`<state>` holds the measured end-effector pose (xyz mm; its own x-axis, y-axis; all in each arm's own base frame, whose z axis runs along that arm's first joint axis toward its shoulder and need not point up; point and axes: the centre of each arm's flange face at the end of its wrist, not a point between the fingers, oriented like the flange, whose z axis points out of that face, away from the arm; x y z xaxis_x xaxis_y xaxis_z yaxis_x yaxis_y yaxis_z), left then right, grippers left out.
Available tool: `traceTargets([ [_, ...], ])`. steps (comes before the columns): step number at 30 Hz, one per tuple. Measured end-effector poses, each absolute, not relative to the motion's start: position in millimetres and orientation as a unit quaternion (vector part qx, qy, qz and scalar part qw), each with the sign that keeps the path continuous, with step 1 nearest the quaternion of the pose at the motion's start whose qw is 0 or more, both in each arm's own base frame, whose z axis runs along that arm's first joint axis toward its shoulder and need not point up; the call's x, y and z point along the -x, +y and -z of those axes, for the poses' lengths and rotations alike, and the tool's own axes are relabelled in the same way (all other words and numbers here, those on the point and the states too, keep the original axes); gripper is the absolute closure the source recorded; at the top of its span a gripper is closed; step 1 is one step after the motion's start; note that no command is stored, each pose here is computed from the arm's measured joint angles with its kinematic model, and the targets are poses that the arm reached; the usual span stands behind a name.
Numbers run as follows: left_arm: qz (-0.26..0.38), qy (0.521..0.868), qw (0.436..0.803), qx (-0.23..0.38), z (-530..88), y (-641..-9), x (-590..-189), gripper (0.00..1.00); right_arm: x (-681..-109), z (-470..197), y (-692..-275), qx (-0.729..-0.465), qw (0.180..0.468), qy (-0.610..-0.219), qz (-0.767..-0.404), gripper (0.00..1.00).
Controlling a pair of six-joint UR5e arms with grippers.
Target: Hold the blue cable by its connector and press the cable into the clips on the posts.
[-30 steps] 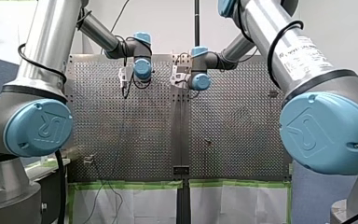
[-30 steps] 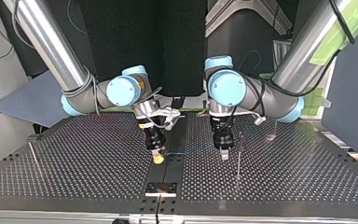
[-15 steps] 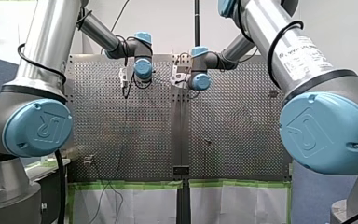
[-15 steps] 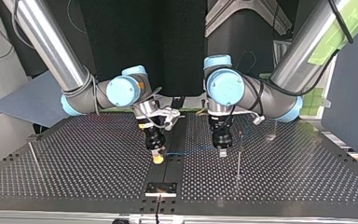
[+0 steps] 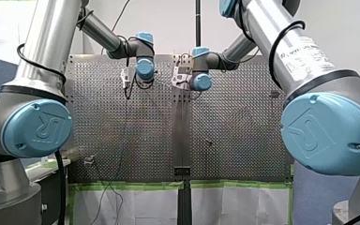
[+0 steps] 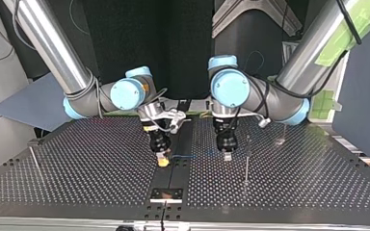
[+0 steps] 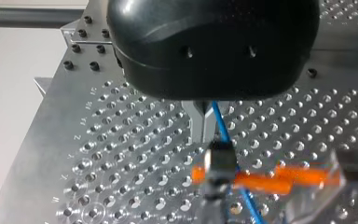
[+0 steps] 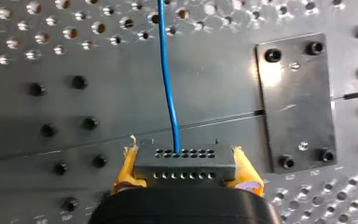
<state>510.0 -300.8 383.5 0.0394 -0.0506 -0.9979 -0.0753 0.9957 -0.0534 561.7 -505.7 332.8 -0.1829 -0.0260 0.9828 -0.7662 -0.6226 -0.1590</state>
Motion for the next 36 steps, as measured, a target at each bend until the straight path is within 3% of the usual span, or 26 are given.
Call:
traceTargets([
  [12, 0.000, 0.724, 0.689, 0.020, -332.8, -332.5, -506.9, 0.98, -544.7, -289.6, -493.7, -0.610, 0.274, -0.379, -0.640, 1.00],
  [25, 0.009, 0.737, 0.675, 0.012, -278.9, -345.5, -498.3, 0.98, -512.5, -233.2, -482.7, -0.640, 0.301, -0.406, -0.579, 1.00],
  [36, 0.017, 0.744, 0.667, 0.000, -236.8, -361.9, -490.2, 0.98, -488.7, -209.8, -475.8, -0.641, 0.311, -0.415, -0.567, 1.00],
])
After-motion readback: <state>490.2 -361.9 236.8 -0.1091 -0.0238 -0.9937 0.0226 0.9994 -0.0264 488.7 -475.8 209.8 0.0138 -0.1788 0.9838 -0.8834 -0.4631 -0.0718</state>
